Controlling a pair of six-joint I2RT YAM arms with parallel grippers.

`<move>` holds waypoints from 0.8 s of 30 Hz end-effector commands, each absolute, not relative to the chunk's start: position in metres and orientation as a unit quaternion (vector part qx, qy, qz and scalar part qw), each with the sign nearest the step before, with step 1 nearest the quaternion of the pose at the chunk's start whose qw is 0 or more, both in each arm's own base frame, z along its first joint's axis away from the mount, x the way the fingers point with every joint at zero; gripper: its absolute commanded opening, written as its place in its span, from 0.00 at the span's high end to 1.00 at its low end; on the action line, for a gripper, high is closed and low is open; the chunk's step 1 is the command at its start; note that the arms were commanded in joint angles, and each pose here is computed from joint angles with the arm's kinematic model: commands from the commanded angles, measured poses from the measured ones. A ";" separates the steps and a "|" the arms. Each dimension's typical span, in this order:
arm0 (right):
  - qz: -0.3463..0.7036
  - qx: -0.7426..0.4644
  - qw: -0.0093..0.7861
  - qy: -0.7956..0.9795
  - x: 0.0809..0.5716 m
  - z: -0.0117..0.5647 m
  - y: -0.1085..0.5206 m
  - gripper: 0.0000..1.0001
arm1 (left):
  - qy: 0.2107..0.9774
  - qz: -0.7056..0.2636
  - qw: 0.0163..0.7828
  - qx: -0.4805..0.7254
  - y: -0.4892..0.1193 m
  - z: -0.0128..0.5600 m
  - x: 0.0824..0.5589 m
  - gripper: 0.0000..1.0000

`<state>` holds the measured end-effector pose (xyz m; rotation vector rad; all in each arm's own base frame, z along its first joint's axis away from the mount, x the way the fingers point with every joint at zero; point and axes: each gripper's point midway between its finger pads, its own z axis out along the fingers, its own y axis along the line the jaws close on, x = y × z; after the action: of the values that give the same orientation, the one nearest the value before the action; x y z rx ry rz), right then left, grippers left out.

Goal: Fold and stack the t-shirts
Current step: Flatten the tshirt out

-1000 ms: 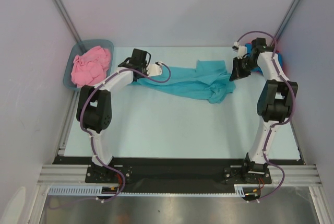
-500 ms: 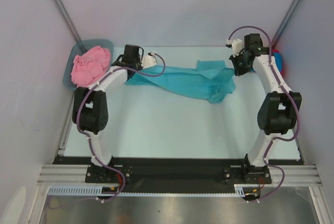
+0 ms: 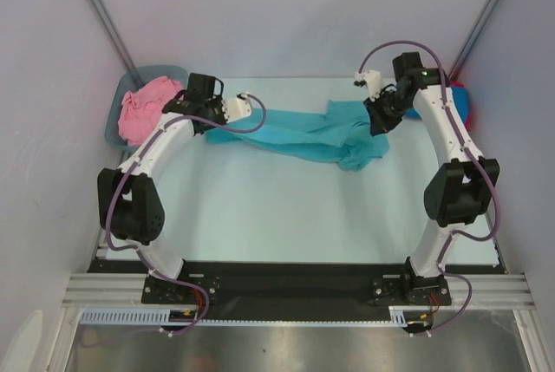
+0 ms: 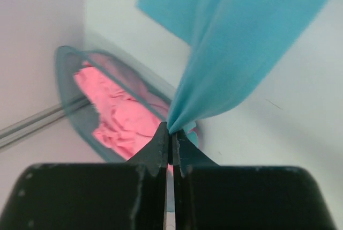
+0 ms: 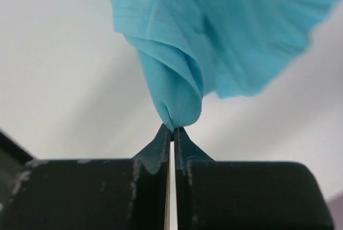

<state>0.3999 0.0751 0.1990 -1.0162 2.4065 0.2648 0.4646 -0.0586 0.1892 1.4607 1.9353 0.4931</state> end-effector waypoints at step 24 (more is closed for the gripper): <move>0.033 -0.731 0.002 0.682 0.165 0.070 0.108 1.00 | 0.563 0.006 0.041 0.826 -0.038 0.102 0.237 1.00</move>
<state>0.1628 0.1208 0.0770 -2.1639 2.2719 0.2710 0.2519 -0.0438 0.1016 2.3911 1.8561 0.0127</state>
